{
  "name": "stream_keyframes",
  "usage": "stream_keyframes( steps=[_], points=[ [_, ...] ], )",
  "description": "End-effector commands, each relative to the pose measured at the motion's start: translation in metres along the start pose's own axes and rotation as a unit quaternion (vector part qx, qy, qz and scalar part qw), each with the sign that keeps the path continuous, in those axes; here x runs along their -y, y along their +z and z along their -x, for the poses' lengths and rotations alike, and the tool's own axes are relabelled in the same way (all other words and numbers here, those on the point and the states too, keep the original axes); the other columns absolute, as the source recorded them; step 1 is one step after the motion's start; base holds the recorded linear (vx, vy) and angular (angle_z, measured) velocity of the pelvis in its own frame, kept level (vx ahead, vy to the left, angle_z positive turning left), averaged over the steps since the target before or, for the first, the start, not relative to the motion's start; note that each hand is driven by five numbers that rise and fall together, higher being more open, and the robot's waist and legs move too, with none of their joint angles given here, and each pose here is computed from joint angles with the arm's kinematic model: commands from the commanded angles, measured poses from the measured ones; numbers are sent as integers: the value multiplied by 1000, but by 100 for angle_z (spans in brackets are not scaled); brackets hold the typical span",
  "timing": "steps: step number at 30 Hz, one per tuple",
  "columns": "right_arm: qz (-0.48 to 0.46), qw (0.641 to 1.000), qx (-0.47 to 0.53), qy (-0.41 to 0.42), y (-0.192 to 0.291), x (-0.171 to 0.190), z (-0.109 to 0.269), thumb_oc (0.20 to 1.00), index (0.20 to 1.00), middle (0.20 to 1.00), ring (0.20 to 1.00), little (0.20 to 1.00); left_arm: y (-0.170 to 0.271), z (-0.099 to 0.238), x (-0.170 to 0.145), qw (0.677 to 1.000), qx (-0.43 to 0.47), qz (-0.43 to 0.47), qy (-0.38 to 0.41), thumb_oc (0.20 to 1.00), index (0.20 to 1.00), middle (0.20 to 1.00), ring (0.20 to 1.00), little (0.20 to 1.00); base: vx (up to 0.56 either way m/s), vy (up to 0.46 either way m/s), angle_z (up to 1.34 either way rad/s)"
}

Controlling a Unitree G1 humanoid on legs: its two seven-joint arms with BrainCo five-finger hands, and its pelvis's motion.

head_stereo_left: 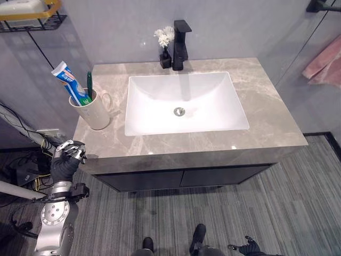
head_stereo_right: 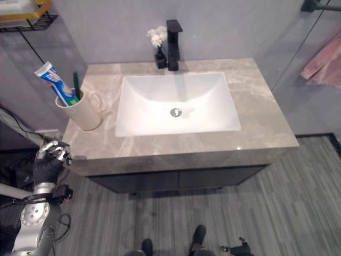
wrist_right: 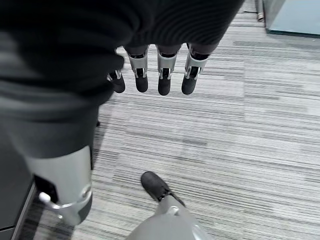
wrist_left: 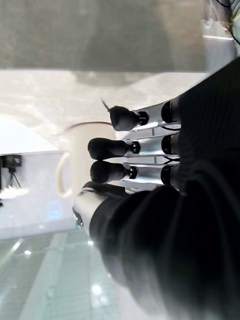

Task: Put brush and paste in cup on sink, flatten towel.

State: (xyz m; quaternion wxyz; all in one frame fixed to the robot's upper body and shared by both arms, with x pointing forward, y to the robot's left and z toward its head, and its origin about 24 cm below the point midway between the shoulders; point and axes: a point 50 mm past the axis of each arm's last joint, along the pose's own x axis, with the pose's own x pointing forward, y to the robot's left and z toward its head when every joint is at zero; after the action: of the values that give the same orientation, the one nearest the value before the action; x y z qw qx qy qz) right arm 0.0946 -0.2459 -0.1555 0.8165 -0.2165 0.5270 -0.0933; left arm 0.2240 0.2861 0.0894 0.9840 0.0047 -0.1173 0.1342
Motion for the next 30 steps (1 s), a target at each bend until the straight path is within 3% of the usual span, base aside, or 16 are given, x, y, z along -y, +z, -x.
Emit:
stream_keyframes(
  steps=[1, 18, 24, 30],
  points=[
    [-7, 1000, 23, -8, 21, 7, -5, 1000, 1000, 1000, 1000, 1000, 27, -18, -8, 998, 56, -14, -6, 200, 200, 200, 200, 200, 16, 0, -8],
    [-14, 998, 61, -1, 42, 4, -6, 1000, 1000, 1000, 1000, 1000, 64, -63, -27, 992, 107, -58, 39, 200, 200, 200, 200, 200, 26, 7, -3],
    [-7, 997, 77, 1, 52, 1, -6, 1000, 1000, 1000, 1000, 1000, 69, -79, -21, 992, 114, -10, 51, 200, 200, 200, 200, 200, 0, 0, 0],
    [-8, 997, 82, 1, 55, 0, -6, 1000, 1000, 1000, 1000, 1000, 80, -92, -21, 989, 129, -18, 64, 200, 200, 200, 200, 200, -2, 6, -3]
  ],
)
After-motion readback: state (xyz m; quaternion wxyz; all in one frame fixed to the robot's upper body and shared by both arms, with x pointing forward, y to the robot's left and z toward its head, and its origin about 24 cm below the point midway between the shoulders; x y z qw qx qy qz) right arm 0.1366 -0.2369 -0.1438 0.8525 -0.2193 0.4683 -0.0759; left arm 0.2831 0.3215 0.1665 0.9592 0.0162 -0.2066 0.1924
